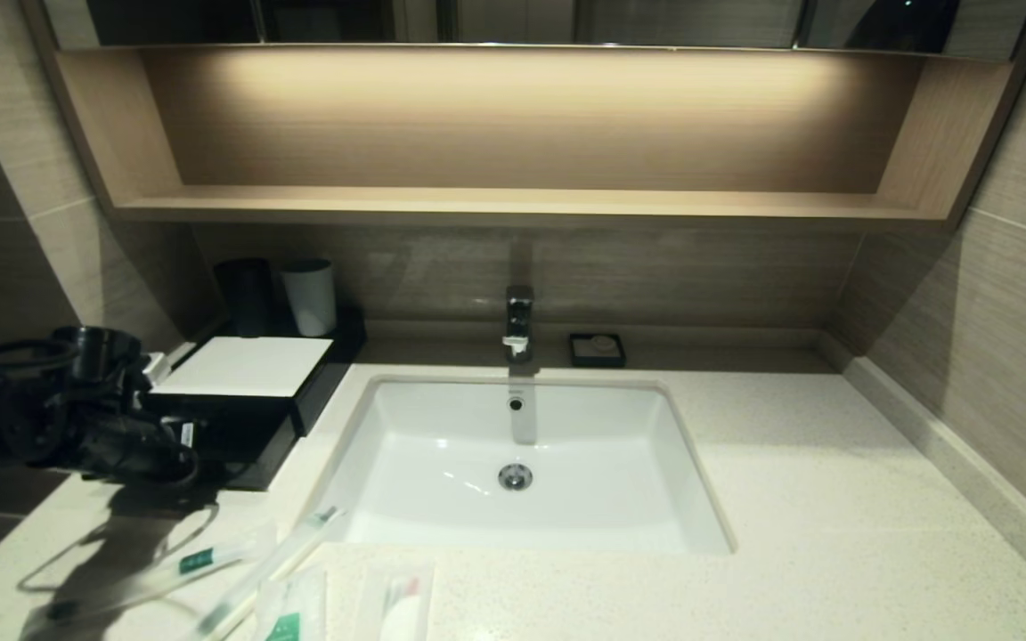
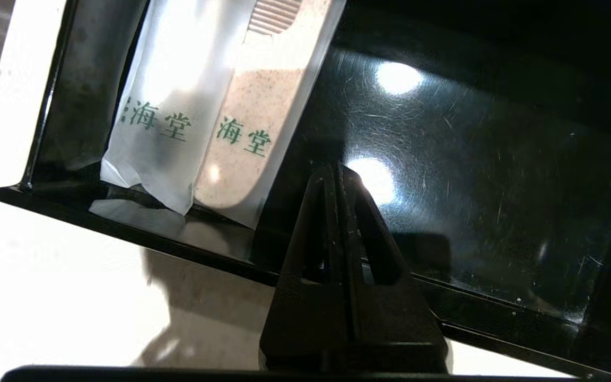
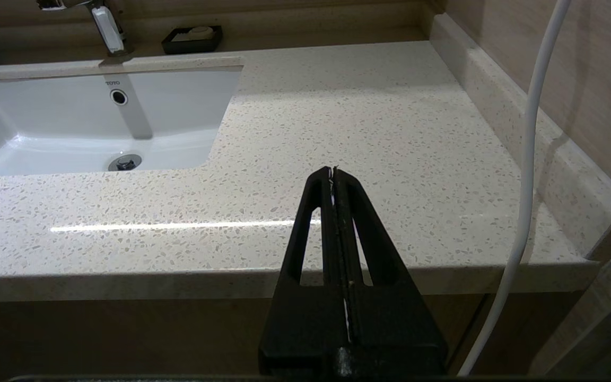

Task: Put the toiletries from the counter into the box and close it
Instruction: Open the drawer

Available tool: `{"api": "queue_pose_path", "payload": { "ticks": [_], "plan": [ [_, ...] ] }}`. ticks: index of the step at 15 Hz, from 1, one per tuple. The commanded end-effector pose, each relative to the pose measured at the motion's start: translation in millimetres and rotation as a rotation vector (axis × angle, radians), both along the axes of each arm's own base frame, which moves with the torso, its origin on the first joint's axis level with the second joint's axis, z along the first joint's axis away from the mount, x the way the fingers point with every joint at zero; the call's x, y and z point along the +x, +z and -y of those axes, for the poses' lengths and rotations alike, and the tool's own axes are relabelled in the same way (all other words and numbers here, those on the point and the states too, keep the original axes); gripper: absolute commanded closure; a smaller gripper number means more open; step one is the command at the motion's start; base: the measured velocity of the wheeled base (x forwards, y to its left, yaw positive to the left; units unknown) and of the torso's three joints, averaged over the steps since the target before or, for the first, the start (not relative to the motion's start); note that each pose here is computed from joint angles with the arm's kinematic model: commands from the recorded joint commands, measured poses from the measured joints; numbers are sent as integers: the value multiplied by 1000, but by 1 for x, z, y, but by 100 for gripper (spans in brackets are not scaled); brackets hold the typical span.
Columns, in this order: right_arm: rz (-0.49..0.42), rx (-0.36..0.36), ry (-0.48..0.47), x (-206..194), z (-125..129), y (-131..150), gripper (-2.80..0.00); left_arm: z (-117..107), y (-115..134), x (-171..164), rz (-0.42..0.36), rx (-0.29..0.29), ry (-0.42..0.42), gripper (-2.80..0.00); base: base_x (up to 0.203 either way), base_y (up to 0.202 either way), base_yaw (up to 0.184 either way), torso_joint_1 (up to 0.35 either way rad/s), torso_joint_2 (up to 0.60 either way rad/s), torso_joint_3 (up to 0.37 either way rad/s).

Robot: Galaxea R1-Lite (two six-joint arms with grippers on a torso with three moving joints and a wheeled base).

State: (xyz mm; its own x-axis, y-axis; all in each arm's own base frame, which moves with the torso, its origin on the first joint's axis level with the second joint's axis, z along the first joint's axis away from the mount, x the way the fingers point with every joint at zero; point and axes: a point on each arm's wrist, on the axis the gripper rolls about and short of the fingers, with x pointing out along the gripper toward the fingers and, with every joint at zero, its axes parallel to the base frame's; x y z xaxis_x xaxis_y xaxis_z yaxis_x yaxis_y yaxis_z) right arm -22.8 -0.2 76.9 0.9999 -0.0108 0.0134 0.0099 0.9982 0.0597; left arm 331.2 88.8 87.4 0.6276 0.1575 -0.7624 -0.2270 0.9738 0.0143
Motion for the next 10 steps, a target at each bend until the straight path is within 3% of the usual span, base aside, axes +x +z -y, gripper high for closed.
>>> {"api": "queue_pose_path", "payload": {
  "ticks": [1, 10],
  "plan": [
    [-1, 0, 0, 0, 0, 0, 0, 1, 5, -8, -22, 9, 12, 0, 0, 0, 0, 0, 0, 0],
    [-1, 0, 1, 0, 0, 0, 0, 9, 10, -40, -141, 21, 37, 0, 0, 0, 0, 0, 0, 0]
  ]
}}
